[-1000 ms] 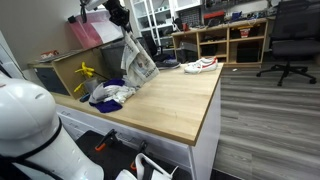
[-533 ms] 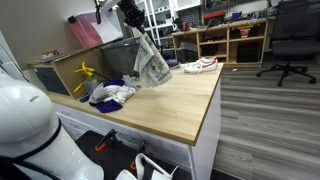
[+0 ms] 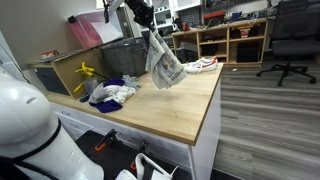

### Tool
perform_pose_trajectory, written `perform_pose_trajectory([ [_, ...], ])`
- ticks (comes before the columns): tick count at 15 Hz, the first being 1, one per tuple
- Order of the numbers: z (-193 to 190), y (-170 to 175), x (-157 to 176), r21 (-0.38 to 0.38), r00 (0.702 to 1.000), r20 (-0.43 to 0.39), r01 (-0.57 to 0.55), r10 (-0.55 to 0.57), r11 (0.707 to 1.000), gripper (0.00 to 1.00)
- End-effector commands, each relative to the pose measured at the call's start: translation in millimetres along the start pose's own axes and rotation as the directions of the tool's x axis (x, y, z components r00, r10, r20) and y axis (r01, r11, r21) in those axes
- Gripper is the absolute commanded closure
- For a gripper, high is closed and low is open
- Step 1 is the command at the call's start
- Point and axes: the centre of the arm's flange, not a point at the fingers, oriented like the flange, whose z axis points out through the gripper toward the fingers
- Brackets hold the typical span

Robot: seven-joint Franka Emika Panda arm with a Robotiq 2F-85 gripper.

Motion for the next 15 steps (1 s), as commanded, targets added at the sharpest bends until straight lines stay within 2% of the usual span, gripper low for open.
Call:
perform_pose_trajectory([
  [1, -2.8, -17.4, -4.9, -0.016, 1.000, 0.003, 0.004, -0.004, 1.000, 0.99],
  [3, -0.5, -34.3, -9.2, -0.007, 0.999, 0.009, 0.032, -0.031, 0.999, 0.99],
  [5, 4.4, -54.4, -13.3, 0.034, 0.995, 0.018, 0.102, -0.102, 0.994, 0.99],
  [8, 5.4, -82.8, -20.1, 0.073, 0.964, 0.037, 0.258, -0.262, 0.963, 0.99],
  [12, 0.4, -102.5, -21.2, 0.127, 0.883, 0.054, 0.457, -0.466, 0.880, 0.99],
  [15, -10.8, -105.8, -22.6, 0.148, 0.805, 0.077, 0.575, -0.589, 0.805, 0.99],
])
